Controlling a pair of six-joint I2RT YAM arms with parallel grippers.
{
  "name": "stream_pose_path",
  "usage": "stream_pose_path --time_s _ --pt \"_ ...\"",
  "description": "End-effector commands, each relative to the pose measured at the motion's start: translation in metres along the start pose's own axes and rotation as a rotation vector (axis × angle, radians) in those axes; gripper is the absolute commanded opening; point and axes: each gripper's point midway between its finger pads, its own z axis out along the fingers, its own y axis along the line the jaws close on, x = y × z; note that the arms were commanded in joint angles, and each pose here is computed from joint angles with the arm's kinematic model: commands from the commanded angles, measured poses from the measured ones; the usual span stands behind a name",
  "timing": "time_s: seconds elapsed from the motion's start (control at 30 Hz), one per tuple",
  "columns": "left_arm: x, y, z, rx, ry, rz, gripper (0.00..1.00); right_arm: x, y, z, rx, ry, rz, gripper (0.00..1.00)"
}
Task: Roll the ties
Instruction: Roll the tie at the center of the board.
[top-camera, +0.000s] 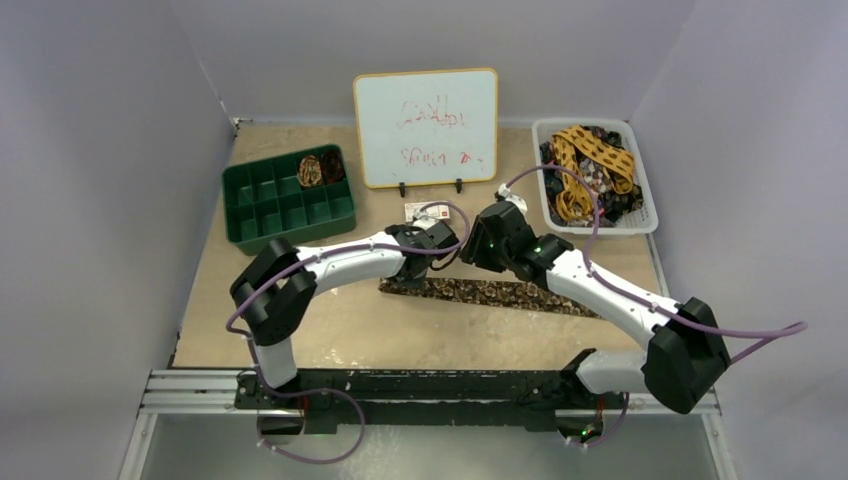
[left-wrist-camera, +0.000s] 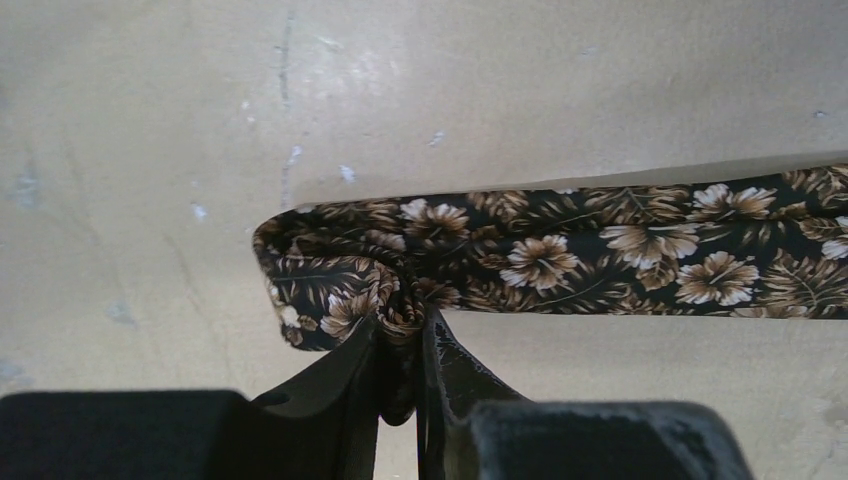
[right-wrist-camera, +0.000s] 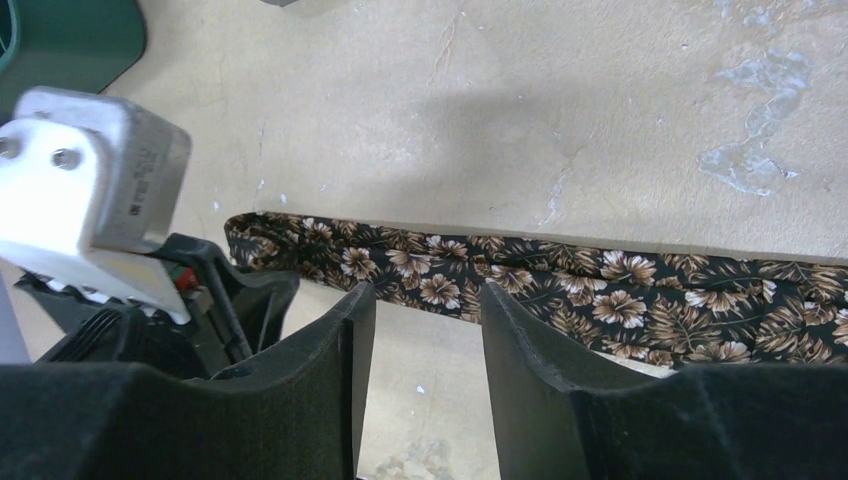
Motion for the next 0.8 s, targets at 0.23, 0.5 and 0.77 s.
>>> stream_pose_path --time_s 0.23,0.5,0.77 --pt "-0.013 -0.049 -0.004 0.212 0.001 -0.025 0.31 -0.002 -0.006 -0.004 -0.013 -0.018 0.008 0.53" --pt "-0.042 -0.042 -0.051 0.335 -0.093 -0.134 0.46 0.009 0.014 0.000 -0.137 0.061 -0.015 0.72" --pt "-0.026 0.059 -0.068 0.362 -0.142 -0.398 0.52 -0.004 0.056 0.003 -0.385 0.034 -0.415 0.91"
